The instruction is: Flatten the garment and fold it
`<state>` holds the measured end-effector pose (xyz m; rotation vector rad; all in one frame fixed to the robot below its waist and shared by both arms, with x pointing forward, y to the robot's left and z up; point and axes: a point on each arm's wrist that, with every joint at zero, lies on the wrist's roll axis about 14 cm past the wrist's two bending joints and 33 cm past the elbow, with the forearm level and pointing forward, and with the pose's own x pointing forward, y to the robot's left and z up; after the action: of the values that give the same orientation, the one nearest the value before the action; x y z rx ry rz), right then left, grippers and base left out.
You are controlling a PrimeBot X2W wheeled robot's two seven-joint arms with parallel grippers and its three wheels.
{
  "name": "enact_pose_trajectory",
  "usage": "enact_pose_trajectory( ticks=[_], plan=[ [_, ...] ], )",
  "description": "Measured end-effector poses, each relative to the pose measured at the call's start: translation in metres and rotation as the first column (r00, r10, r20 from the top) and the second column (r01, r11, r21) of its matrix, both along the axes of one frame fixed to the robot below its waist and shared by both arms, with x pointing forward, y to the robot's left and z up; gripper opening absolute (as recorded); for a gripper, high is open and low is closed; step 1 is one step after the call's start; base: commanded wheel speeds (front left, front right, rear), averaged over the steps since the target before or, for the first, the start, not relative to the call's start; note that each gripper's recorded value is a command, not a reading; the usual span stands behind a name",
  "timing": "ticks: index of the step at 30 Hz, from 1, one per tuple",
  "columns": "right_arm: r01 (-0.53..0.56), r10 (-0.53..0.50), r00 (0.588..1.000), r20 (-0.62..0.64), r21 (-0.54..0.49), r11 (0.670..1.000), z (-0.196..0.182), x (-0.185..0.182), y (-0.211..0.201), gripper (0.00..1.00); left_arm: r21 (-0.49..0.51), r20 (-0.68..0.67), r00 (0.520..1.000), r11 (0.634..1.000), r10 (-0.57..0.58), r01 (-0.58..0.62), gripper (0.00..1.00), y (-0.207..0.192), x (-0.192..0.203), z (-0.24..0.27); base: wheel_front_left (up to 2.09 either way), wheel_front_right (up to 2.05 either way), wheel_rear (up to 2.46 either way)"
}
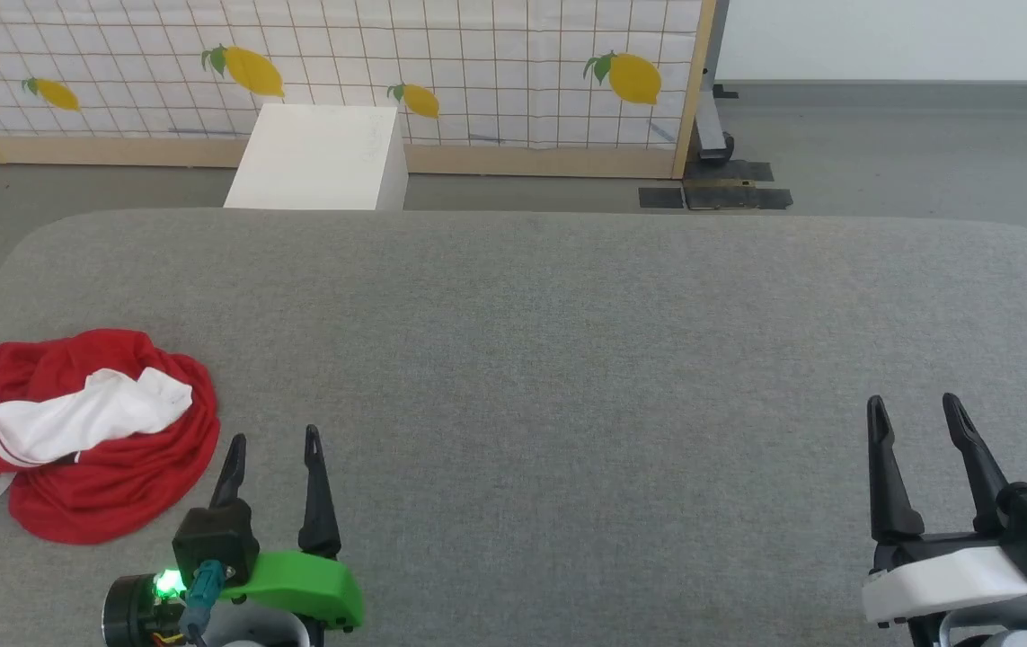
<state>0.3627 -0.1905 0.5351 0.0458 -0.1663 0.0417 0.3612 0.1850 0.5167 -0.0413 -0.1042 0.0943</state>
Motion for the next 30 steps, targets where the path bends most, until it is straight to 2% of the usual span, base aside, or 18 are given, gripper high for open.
enact_pose_trajectory(
  ticks=[13,21,30],
  plan=[
    [-0.039,0.039,0.999,-0.003,-0.004,0.999,-0.003,0.007,0.013,1.00,-0.006,0.004,0.998,0.998,0.057,-0.057,1.00,0.016,-0.004,0.000,0.00,0.00,0.00],
    [-0.120,0.120,0.993,-0.004,-0.009,0.993,-0.003,0.020,0.041,1.00,-0.022,0.011,0.987,0.987,0.162,-0.161,1.00,0.048,-0.019,0.003,0.00,0.00,0.00],
    [-0.251,0.251,0.968,-0.010,-0.013,0.968,-0.006,0.036,0.087,1.00,-0.023,0.010,0.946,0.946,0.323,-0.322,1.00,0.095,-0.054,0.003,0.00,0.00,0.00]
  ],
)
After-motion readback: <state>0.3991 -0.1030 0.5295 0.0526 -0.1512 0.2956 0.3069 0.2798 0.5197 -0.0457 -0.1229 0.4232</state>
